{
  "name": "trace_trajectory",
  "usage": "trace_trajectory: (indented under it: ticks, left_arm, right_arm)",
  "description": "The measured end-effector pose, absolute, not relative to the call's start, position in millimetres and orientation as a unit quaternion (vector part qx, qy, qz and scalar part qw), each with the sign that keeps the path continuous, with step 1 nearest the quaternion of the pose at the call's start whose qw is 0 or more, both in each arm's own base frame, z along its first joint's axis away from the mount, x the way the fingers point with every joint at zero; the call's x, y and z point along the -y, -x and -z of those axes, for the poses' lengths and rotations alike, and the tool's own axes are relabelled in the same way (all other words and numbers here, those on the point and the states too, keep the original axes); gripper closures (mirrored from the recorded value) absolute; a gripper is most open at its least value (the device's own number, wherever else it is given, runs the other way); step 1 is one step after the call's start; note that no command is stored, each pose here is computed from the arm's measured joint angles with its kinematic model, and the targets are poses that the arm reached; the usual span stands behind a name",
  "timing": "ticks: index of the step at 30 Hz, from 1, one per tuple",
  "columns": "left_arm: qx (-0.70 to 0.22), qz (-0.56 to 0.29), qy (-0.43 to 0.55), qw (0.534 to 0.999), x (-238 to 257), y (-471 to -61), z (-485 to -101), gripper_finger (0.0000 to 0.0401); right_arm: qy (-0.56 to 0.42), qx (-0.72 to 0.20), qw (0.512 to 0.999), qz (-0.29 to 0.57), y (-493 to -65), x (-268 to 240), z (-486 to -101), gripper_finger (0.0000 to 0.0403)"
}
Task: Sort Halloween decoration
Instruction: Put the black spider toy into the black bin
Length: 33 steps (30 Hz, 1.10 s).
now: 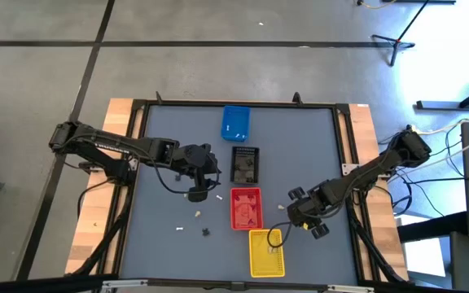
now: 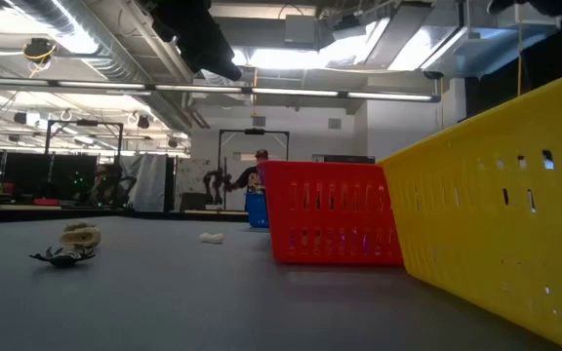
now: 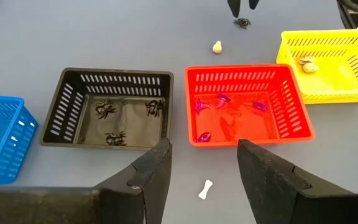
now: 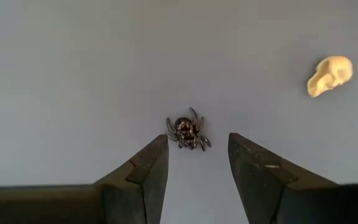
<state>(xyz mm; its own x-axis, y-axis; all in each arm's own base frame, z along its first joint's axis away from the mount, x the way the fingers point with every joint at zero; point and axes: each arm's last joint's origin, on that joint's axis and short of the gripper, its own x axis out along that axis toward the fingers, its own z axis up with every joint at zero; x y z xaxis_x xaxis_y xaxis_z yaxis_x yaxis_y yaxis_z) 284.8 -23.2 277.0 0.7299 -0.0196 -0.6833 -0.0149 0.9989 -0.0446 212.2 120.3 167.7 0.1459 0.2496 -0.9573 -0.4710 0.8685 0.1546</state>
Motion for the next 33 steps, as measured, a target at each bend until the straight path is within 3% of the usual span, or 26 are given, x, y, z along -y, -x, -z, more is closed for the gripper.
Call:
trace_trajectory:
  ticks: [11,17,23,33]
  left_arm:
    - [-0.367,0.001,0.024,0.930,23,-285,-277,0.0226]
    - [-0.367,0.001,0.024,0.930,23,-285,-277,0.0226]
    - [-0.367,0.001,0.024,0.930,23,-285,-277,0.0226]
    - [-0.367,0.001,0.024,0.930,23,-285,-277,0.0226]
  right_arm:
    - [0.095,-0.597,0.757,-0.248,-207,-121,-156,0.0237]
    - [0.150,-0.582,0.748,-0.282,-199,-134,-155,0.0237]
    - [0.198,-0.570,0.760,-0.243,-197,-137,-155,0.0237]
    - [0.198,-0.570,0.755,-0.257,-197,-137,-155,0.0237]
